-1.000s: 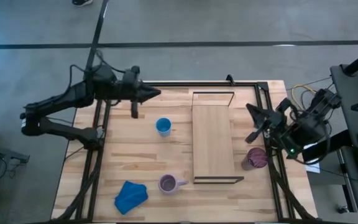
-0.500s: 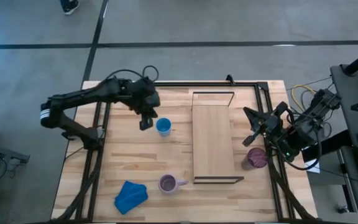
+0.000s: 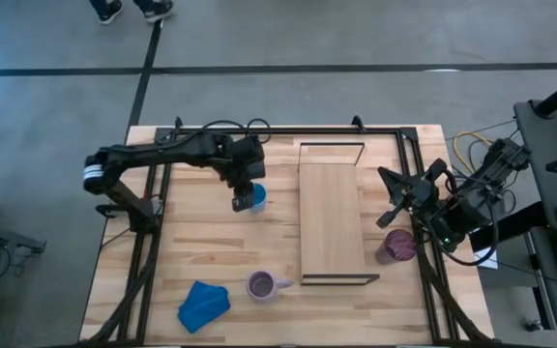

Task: Stack small to large cups/mugs on shelf
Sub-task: Put the blue cup on the shelf

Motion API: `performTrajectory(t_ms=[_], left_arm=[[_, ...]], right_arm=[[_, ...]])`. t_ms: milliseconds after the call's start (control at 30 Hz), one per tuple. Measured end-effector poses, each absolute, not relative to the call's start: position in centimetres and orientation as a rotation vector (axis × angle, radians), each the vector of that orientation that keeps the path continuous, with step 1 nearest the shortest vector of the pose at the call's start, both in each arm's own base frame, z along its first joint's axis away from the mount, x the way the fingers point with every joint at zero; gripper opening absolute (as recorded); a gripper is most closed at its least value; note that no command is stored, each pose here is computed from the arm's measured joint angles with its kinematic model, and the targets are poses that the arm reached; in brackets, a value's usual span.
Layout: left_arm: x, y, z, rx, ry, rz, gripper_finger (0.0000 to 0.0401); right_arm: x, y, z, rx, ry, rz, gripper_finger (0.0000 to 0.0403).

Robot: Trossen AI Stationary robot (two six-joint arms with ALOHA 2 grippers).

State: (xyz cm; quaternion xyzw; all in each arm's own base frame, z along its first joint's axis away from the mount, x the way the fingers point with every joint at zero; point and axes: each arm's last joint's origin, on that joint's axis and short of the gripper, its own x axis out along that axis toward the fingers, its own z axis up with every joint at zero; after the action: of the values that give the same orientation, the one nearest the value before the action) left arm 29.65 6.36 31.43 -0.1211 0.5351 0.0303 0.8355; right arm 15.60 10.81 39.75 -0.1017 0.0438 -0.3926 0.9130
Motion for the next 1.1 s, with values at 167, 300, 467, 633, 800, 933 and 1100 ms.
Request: performTrajectory(t_ms=[167, 300, 467, 633, 800, 933, 1100], left_arm=[[29.9, 6.4, 31.2, -0.257, 1.134, 0.063, 0.0000], [30.4, 6.5, 30.4, -0.299, 1.160, 0.085, 0.0018], [31.4, 6.7, 29.0, -0.332, 1.208, 0.100, 0.0070], [32.3, 6.8, 28.5, -0.366, 1.183, 0.123, 0.0098], [33.0, 6.9, 27.4, -0.382, 1.212, 0.132, 0.0100], [33.6, 6.9, 26.3, -0.411, 1.245, 0.150, 0.0100], [34.1, 7.0, 25.3, -0.402, 1.277, 0.157, 0.0100]], right_arm=[[15.6, 10.8, 39.6, -0.219, 0.094, -0.808, 0.0009], [15.6, 10.8, 39.6, -0.222, 0.095, -0.808, 0.0009], [15.6, 10.8, 39.6, -0.222, 0.095, -0.808, 0.0009], [15.6, 10.8, 39.5, -0.218, 0.094, -0.808, 0.0009], [15.6, 10.8, 39.5, -0.218, 0.093, -0.808, 0.0009], [15.6, 10.8, 39.5, -0.217, 0.093, -0.808, 0.0009], [15.6, 10.8, 39.5, -0.218, 0.093, -0.808, 0.0009]])
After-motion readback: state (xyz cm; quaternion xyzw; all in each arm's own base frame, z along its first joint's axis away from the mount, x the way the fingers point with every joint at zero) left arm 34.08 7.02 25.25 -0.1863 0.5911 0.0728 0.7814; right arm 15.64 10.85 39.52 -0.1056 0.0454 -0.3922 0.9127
